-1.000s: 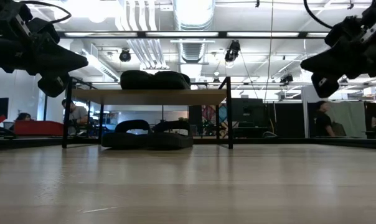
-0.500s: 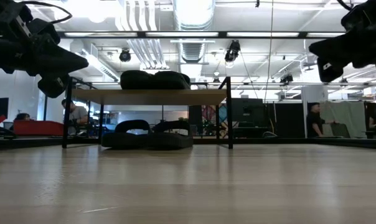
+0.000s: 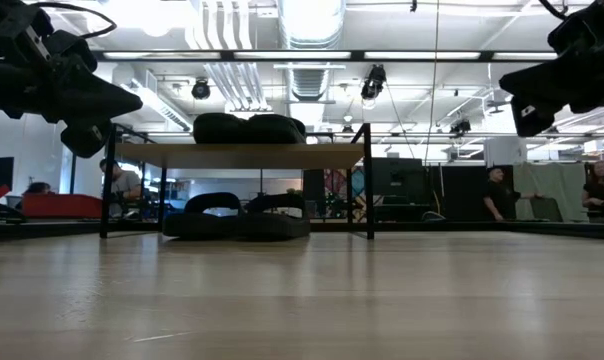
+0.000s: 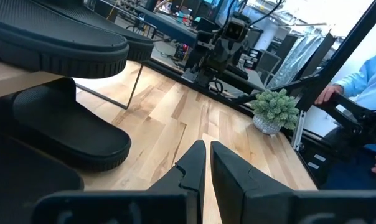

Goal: Pick and place slides into the shelf
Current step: Return to Home Position

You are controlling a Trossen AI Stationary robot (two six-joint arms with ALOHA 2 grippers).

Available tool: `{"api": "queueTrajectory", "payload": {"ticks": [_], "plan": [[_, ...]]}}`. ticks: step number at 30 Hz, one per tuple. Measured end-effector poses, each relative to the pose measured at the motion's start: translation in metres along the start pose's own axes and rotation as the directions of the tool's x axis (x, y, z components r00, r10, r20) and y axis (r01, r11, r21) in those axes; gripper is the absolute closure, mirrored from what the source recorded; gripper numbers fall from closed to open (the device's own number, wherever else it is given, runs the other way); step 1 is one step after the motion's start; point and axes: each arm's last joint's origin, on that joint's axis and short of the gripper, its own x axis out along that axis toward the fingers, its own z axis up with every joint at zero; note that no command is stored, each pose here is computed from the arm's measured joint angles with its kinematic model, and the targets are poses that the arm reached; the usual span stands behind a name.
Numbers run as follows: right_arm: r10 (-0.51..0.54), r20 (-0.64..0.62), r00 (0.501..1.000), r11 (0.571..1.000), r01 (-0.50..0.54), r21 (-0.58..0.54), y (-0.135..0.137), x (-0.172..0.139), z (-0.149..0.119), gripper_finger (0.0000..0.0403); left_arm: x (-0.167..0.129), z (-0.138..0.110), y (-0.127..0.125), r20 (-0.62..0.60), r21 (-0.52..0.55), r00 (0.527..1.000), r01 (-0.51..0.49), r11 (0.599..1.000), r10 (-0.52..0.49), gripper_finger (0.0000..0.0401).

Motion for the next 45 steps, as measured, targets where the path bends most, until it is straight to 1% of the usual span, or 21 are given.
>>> {"api": "queueTrajectory", "payload": {"ticks": [3,6,45], "plan": [[0.006,0.0,1.0,0.999,-0.006,0.032,0.0002,0.0,0.0,0.0394,0.0001,-0.0001,0.0,-0.001,0.0,1.0,0.0,1.0,0.0,0.0391],[0.006,0.001,1.0,0.999,-0.006,0.038,0.0002,0.0,0.0001,0.0394,-0.0001,0.0001,0.0,0.001,0.0,1.0,0.0,1.0,0.0,0.0391],[0.006,0.001,1.0,1.0,-0.006,0.027,0.0002,0.0001,0.0001,0.0394,0.0005,-0.0006,0.0001,-0.006,0.002,1.0,-0.003,1.0,0.003,0.0391]]}}
